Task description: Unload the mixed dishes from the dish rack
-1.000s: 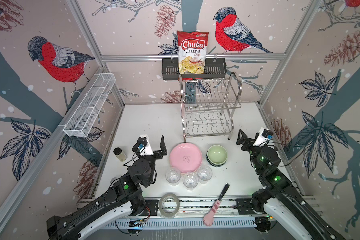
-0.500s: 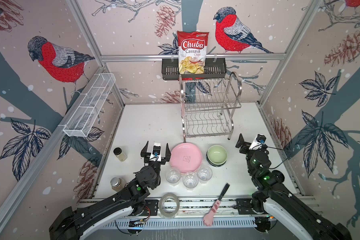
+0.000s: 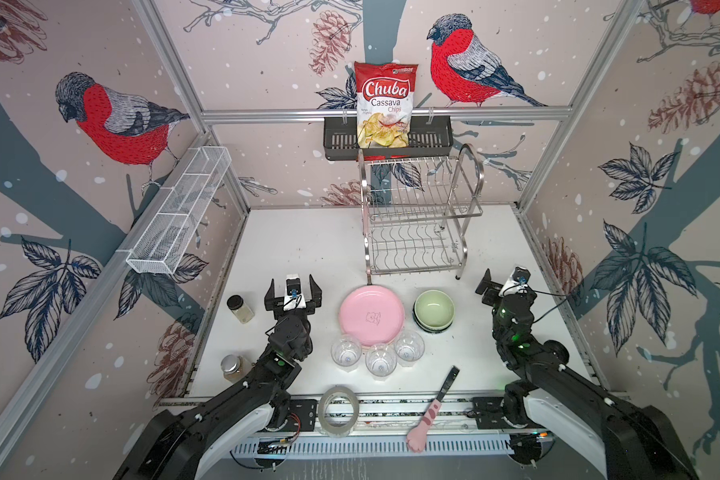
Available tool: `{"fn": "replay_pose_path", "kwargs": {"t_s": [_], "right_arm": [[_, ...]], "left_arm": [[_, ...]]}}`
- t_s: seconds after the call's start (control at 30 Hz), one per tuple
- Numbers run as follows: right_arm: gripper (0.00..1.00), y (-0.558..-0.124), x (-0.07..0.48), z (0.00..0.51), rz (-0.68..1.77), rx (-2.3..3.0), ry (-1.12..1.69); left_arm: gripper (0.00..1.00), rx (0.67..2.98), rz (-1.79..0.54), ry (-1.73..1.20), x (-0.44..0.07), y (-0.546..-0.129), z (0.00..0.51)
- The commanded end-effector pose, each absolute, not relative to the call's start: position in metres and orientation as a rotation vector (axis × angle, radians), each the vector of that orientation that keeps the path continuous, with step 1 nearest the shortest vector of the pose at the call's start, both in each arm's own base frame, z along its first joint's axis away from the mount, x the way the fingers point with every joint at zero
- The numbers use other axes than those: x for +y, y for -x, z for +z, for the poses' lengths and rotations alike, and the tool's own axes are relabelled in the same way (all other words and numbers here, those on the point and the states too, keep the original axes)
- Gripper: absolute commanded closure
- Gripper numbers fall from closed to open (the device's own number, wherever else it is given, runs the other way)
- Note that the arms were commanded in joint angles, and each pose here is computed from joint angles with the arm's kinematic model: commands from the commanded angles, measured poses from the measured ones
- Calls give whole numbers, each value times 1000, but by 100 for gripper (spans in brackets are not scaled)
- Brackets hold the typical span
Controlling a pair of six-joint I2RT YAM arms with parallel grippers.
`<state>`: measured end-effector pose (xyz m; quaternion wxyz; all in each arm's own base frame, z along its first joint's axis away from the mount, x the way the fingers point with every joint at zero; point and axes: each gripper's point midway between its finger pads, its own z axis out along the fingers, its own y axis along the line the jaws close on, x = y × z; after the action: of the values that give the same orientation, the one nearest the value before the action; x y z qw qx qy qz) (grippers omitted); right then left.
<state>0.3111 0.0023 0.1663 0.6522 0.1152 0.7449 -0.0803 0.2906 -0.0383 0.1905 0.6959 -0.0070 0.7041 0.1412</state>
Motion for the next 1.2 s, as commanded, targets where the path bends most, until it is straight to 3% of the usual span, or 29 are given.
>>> {"fn": "replay_pose_path", "kwargs": {"t_s": [0.0,0.4,0.97,1.17], "right_arm": [[1,-316,0,174,-168,1653,-276],[1,-334,-12,147,-178,1708,-296],[0,-392,-25,125,-225,1824,-265],[1,-371,-37,133,-154,1670,-288]], "left_arm": [[1,1532,277,56,-37,-294,194],[1,1597,244,114,-12,-309,158],[0,1535,279,125,7,-342,156],[1,1485,279,213,24,-335,153]]}}
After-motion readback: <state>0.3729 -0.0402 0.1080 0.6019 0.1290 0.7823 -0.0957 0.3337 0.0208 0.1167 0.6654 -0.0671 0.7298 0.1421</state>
